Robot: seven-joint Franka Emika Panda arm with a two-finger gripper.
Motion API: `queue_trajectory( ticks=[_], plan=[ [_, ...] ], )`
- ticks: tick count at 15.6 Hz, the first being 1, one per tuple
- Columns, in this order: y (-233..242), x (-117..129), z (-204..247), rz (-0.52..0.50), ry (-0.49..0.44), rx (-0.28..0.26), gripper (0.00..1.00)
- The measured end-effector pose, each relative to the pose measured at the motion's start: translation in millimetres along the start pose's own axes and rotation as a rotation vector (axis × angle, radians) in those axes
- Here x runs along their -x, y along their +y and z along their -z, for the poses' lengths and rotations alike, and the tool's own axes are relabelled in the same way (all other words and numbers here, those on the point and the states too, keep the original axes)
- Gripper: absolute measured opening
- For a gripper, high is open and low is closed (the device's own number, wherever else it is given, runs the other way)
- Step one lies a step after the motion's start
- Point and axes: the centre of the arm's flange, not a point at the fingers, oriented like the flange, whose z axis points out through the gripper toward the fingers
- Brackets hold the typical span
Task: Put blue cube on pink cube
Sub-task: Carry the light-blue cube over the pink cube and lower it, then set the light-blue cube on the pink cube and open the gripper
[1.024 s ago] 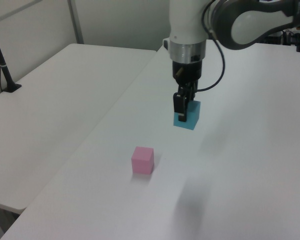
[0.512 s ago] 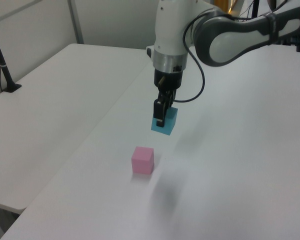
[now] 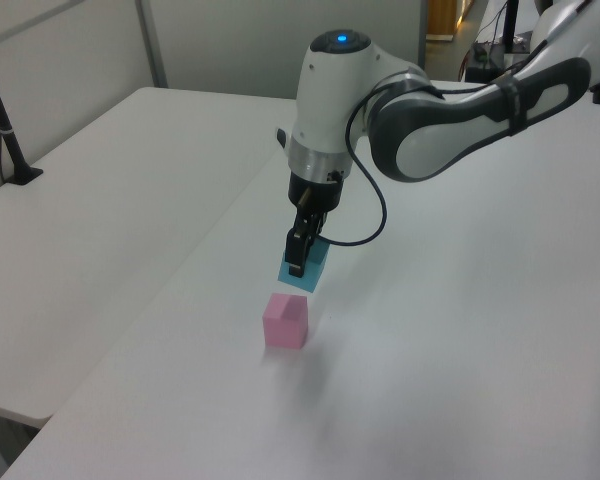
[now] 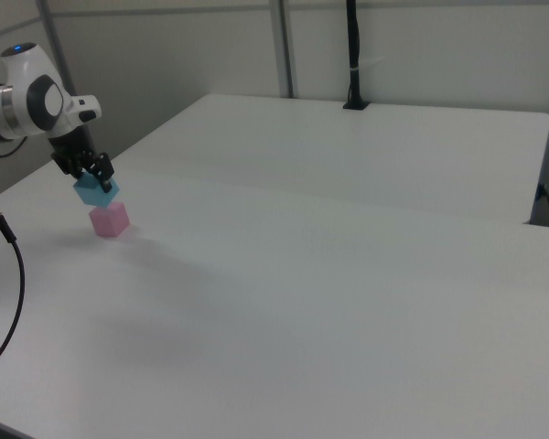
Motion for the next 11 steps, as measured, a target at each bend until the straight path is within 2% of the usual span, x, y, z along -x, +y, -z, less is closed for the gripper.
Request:
queue_trajectory(
  ticks=[4,11],
  plan=[
    [-2.3,-2.0,-18.0,0.003,0.013,-0.006,0.64],
    [-5.2,-3.9,-16.1,0.005,0.031,-0.016,0.64]
  ],
)
